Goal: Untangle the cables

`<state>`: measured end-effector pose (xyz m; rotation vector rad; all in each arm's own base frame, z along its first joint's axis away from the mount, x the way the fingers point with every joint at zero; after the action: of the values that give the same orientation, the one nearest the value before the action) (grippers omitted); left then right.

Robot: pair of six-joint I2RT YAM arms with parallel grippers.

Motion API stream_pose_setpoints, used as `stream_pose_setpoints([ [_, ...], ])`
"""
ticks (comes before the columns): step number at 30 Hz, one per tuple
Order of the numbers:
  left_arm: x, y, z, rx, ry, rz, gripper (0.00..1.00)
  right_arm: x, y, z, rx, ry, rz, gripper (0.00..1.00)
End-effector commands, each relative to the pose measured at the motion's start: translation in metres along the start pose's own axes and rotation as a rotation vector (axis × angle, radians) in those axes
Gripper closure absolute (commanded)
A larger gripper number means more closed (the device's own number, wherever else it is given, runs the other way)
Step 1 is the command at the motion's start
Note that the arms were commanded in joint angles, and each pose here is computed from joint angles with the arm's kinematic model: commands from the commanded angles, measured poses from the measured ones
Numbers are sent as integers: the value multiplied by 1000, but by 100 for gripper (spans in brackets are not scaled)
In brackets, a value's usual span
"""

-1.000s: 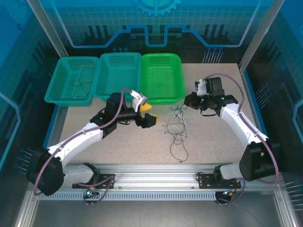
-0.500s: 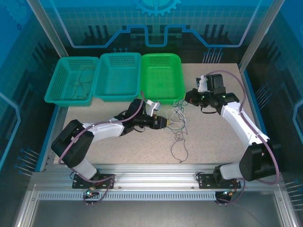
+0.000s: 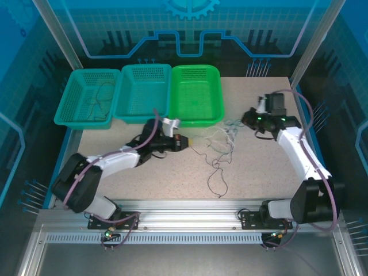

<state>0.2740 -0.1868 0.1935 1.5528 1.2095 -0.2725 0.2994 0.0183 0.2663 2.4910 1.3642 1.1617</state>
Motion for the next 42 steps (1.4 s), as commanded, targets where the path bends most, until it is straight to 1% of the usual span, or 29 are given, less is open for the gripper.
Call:
stream_pose_setpoints([
  [1,9,14,-48,-87,142,45,100,-59,11,-24,-134,-153,227,100],
  [4,13,21,-82,-141,270,73,100,-86,10,-36,-223,-247,277,100],
  [6,13,25,-94,-166,297,73,100,-91,6,-33,-233,-282,265,100],
  [8,9,28,-100,-182,302,93,100,-91,0,-19,-189,-285,242,100],
  [11,6,31,-103,-205,313,107,100,-105,-26,18,-63,-348,215,99],
  [12,5,32,-105,-212,325,109,100,-109,-32,28,-28,-354,215,96],
  [15,1,35,-112,-229,347,119,100,-115,-42,47,82,-315,205,77],
  [17,-4,36,-113,-224,316,127,100,-105,-41,47,109,-262,148,62],
  [18,-5,36,-113,-215,303,126,100,-97,-39,43,108,-255,109,58],
  [20,-3,33,-112,-207,309,108,100,-72,-36,33,98,-256,-31,51],
  [23,2,25,-113,-204,342,96,100,-23,-41,21,72,-262,-260,50],
  [26,4,20,-115,-209,354,87,100,11,-65,24,101,-271,-379,49],
  [28,5,18,-117,-211,378,86,100,20,-83,34,120,-282,-423,48],
  [30,7,17,-121,-219,438,76,100,14,-93,45,111,-405,-430,40],
  [31,9,16,-124,-223,486,69,100,8,-96,51,116,-471,-419,38],
  [32,11,14,-127,-216,530,60,100,3,-97,55,116,-508,-414,38],
  [34,19,9,-132,-194,652,36,100,-7,-100,63,126,-538,-415,37],
  [35,25,4,-135,-175,722,13,100,-11,-101,68,154,-534,-407,37],
  [37,37,-8,-135,-141,802,-23,100,-13,-101,79,232,-504,-398,38],
  [39,49,-23,-131,-123,809,-61,100,-10,-108,93,313,-451,-419,39],
  [40,54,-30,-128,-123,802,-82,100,-9,-111,100,344,-445,-421,42],
  [41,58,-34,-126,-127,791,-103,95,-9,-113,105,366,-443,-418,47],
  [42,60,-38,-124,-125,781,-113,89,-9,-114,109,377,-434,-412,53],
])
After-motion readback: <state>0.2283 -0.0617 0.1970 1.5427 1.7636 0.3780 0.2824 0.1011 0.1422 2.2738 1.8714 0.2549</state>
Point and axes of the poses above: each hand's point on the last joint's axis, 136 mm out from that joint toward the fingers, its own z axis out along the fingers, its own x axis along the line the jaws close on, y = z × x, the point moved 10 cm from there along -z, back along the fingers, and after that the axes turned 5 degrees about z, right-handed, at the moved point
